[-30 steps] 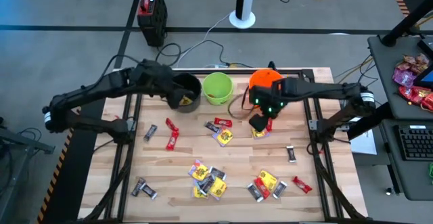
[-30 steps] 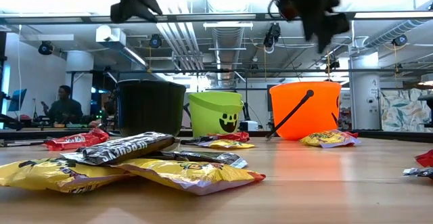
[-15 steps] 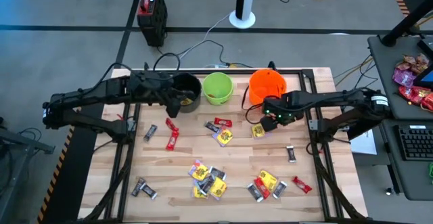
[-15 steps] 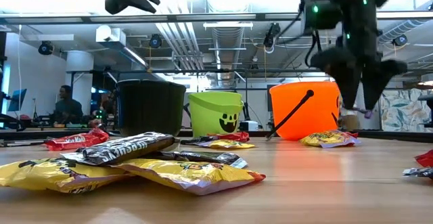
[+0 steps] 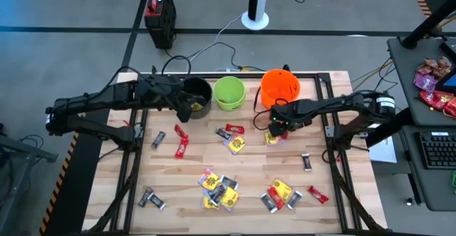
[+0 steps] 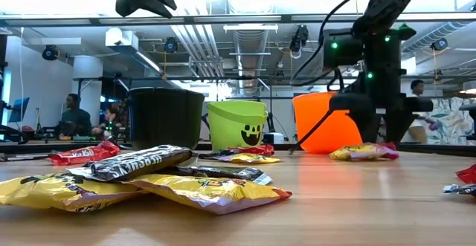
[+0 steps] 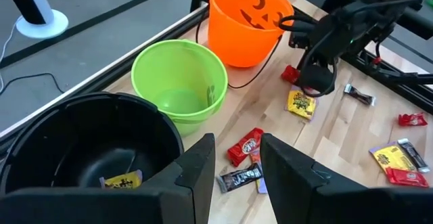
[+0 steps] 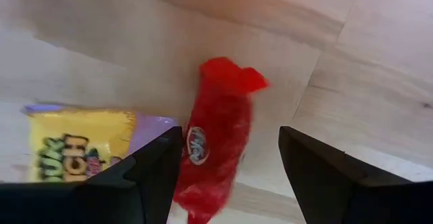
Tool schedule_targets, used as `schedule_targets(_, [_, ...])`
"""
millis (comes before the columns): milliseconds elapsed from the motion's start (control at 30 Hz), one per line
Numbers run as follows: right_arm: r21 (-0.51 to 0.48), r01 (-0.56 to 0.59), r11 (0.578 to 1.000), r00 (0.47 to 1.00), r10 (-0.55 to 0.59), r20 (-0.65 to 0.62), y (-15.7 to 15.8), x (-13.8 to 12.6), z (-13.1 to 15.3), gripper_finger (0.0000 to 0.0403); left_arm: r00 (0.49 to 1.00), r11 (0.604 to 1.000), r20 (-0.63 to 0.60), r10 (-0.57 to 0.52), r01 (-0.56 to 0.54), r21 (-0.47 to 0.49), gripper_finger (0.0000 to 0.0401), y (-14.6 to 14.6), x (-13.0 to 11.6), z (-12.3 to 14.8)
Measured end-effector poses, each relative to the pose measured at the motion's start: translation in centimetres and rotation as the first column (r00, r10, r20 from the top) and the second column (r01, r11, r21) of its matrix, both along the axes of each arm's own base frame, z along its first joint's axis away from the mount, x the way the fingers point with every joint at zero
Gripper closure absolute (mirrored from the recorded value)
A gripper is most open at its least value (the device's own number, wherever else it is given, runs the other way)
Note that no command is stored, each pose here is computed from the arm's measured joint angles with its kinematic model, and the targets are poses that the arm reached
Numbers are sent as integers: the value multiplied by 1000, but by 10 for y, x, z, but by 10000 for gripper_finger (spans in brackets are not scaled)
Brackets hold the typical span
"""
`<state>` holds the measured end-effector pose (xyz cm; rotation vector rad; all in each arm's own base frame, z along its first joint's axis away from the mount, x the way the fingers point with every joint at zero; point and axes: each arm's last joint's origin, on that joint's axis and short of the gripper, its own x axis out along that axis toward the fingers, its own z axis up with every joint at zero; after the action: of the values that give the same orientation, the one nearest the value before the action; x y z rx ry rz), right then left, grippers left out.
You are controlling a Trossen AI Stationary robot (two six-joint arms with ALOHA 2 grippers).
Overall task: Sort candy by brand, put in halloween buckets
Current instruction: Put the red chocolate bar into the green bucket
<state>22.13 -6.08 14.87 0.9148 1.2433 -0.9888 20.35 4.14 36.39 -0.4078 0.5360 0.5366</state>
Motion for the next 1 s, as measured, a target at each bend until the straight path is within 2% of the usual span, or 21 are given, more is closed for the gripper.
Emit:
schedule_targets(200, [2, -9, 1000, 1000, 9, -8, 4, 1, -2, 167, 1000, 1000, -1, 2, -2, 1, 299, 0, 0, 0])
schedule_targets(333, [12, -21, 1000, 1000, 21, -22, 9, -1, -6, 190, 1000, 1000, -3, 5, -5, 7, 299, 0, 0, 0])
schedule_targets(433, [16, -35, 999, 999, 35, -30, 15, -3, -8, 231, 1000, 1000, -6, 1, -1, 15, 299, 0, 0, 0])
schedule_targets(700, [59, -83, 995, 996, 84, -2, 33, -4, 0, 375, 1000, 999, -12, 13, -13, 36, 299, 1, -1, 0])
schedule_targets(867, [121, -64, 991, 998, 64, 3, 44, -16, 16, 372, 1000, 999, -10, 13, -13, 37, 299, 1, -1, 1])
schedule_targets(1000, [130, -60, 990, 998, 55, 42, 50, -28, 33, 373, 1000, 999, -14, 4, -3, 49, 299, 1, -2, 1])
